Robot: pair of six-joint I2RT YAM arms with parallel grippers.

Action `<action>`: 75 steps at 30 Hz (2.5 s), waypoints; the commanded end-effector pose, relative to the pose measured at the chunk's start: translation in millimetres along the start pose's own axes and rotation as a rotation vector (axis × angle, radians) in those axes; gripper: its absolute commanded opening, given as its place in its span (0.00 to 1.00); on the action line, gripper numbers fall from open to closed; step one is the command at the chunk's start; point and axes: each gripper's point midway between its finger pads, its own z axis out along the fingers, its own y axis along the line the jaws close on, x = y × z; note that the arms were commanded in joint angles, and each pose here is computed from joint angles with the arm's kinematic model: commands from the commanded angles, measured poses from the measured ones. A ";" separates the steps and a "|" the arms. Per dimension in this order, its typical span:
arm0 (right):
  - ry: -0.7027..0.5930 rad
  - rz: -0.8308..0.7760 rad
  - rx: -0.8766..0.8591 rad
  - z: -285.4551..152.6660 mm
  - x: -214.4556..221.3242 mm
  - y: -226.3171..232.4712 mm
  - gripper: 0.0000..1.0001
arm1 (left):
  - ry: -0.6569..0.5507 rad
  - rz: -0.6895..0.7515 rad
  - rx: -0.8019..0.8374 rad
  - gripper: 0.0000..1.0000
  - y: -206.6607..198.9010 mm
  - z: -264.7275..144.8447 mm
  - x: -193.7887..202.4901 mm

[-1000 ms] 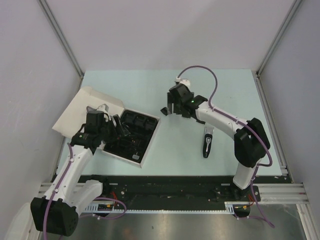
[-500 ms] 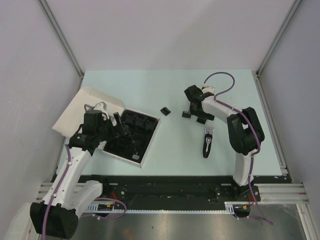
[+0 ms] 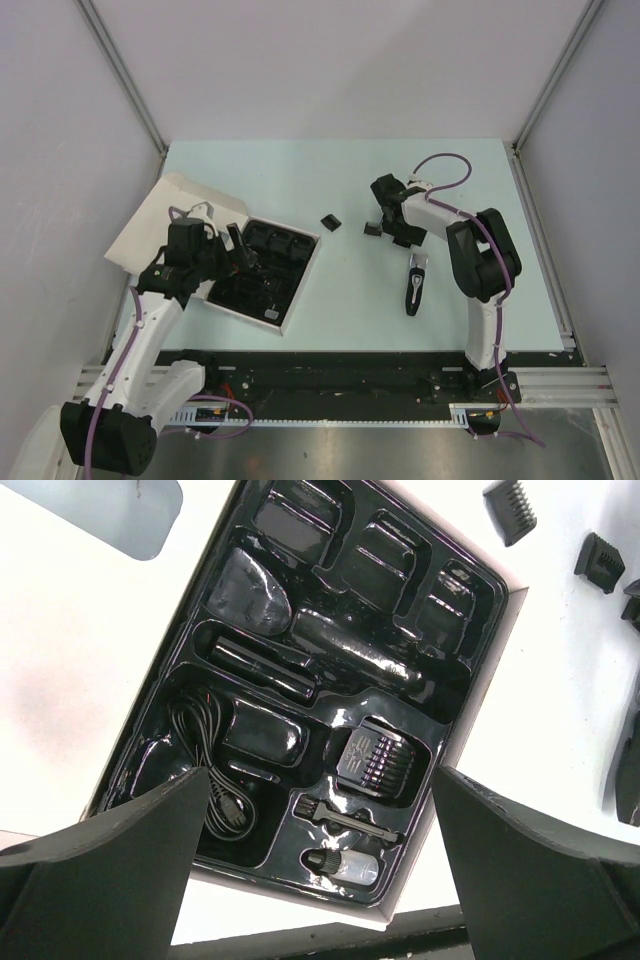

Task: Sort the hair-cutting tools
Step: Pick up the haircut tool at the center of the board, then place the haircut tool in the storage box.

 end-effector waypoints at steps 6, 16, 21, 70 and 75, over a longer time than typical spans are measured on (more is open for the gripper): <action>0.040 0.016 -0.005 9.7 11.9 2.2 0.55 | -0.075 0.032 -0.001 0.99 -4.5 -12.6 -21.4; -0.053 0.019 -0.090 -25.0 -13.2 12.6 0.27 | -0.111 0.051 -0.036 1.00 2.4 -20.0 -26.0; -0.101 0.024 -0.179 -61.7 -23.0 27.3 0.25 | -0.120 0.060 -0.043 1.00 3.5 -23.3 -27.6; 0.124 -0.134 -0.470 -185.5 126.0 208.8 0.19 | -0.198 0.116 -0.017 1.00 -2.7 -49.2 -41.4; 0.147 -0.072 -0.471 -176.9 126.3 216.4 0.19 | -0.208 0.118 -0.042 1.00 1.9 -50.0 -42.6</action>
